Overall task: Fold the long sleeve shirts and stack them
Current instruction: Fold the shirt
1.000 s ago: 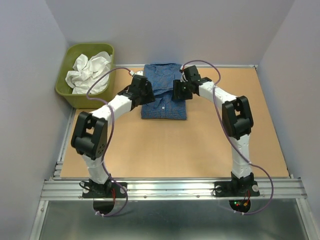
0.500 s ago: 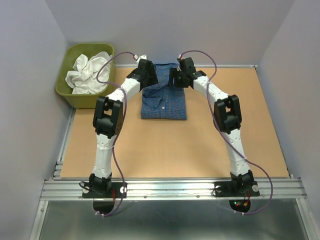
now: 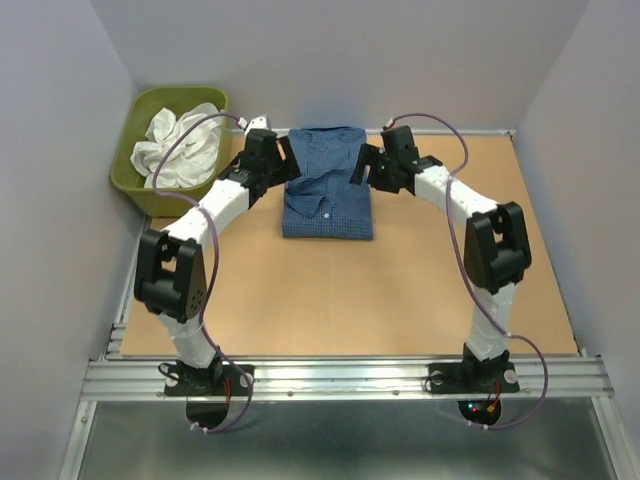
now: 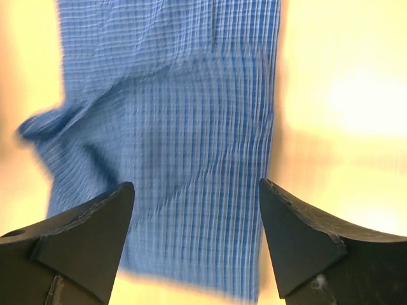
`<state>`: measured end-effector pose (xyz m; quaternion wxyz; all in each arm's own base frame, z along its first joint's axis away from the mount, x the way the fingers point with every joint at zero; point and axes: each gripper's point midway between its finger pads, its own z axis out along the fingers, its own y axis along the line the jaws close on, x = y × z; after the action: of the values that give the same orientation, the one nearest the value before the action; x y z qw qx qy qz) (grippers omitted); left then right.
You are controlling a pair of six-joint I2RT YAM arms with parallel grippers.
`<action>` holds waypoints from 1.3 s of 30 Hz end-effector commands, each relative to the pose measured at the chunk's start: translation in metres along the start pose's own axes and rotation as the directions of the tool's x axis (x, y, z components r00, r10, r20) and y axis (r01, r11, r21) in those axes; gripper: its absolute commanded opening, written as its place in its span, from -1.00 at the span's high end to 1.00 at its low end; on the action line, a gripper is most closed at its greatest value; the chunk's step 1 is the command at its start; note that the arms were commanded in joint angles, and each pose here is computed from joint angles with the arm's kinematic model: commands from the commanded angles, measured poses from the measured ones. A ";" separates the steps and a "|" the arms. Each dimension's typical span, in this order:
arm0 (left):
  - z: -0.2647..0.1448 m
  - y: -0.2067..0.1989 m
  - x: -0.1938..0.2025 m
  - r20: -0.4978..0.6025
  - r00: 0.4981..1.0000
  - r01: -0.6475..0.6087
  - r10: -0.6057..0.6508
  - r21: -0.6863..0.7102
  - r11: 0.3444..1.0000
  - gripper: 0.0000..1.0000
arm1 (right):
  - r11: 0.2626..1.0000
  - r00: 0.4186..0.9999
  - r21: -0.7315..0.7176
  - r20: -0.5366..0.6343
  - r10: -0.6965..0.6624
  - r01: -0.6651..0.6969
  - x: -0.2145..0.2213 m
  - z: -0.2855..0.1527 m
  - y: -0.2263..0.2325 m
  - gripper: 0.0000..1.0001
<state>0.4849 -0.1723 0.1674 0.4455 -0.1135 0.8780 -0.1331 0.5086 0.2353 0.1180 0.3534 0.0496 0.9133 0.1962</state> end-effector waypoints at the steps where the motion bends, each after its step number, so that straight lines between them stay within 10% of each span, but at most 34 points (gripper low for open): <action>1: -0.026 -0.022 0.012 -0.004 1.000 0.004 -0.003 0.093 0.996 -0.64 | 0.986 0.990 -0.158 0.123 0.063 -0.043 -0.021 -0.060 0.036 -0.68; 22: 0.083 -0.019 0.033 -0.042 0.997 -0.074 0.072 -0.041 0.996 -0.02 | 0.975 0.995 -0.209 0.050 0.085 -0.073 0.093 -0.156 -0.003 -0.68; 29: 0.123 -0.016 -0.008 0.036 0.999 -0.034 0.036 -0.055 0.998 -0.02 | 0.974 0.997 -0.216 0.023 0.071 -0.064 0.099 -0.151 -0.003 -0.68; 39: 0.048 -0.016 -0.046 0.197 0.980 0.021 -0.019 -0.006 1.000 -0.48 | 0.979 0.998 -0.198 0.035 0.049 -0.041 0.103 -0.152 -0.010 -0.68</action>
<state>0.5686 -0.1890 0.0937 0.4540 -0.1186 0.8774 -0.0999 0.3309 0.1994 0.1493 0.3520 0.0544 0.8877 0.2917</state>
